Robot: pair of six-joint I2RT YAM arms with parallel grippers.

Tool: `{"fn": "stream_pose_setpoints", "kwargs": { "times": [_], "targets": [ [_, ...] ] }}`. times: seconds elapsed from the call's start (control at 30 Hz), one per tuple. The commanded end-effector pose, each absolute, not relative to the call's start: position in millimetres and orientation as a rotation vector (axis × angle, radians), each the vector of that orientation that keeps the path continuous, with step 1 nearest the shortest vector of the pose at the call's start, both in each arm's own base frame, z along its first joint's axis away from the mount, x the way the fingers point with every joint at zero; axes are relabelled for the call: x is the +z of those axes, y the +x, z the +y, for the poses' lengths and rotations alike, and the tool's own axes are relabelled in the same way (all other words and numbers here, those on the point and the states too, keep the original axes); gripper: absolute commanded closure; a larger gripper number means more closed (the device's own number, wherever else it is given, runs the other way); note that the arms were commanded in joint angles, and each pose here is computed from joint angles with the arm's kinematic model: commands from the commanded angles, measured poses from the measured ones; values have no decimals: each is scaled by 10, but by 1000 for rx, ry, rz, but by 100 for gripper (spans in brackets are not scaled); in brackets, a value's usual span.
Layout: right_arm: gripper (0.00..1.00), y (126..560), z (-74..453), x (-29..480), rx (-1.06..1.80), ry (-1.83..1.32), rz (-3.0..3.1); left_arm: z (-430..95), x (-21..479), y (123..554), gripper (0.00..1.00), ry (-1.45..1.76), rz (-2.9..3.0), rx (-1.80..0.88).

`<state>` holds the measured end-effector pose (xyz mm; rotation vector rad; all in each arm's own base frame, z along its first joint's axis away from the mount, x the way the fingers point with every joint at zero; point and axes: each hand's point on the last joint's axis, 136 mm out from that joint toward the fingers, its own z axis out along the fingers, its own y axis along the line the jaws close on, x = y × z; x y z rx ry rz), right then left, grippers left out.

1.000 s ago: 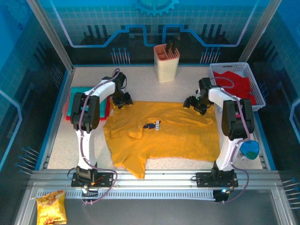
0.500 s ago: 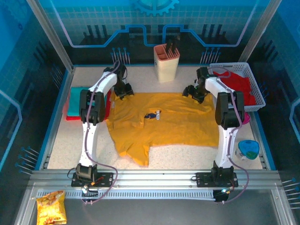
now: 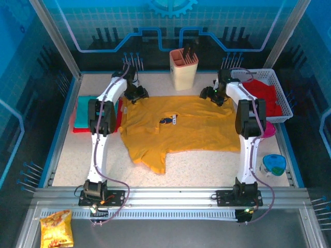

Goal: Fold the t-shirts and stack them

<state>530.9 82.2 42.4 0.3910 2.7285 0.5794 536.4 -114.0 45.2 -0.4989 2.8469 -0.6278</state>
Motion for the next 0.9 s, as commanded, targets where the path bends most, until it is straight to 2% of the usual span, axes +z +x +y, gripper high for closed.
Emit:
{"fn": "stream_pose_setpoints", "kwargs": {
  "times": [0.0,0.13,0.27,0.63,0.87],
  "targets": [
    [23,5318,972,1088,701,250,2584,-1275,1394,5324,47,-394,2669,-793],
    [18,5054,1099,1464,711,189,2534,-1363,1836,4969,45,-356,2638,-858],
    [12,4698,1122,1603,674,180,2534,-1398,1938,4424,44,-367,2645,-868],
    [9,3640,1066,1353,544,140,2645,-1170,1078,2627,45,-606,2837,-781],
    [9,3409,1104,1214,564,169,2693,-1330,771,1925,48,-616,2925,-749]
  ]
}}
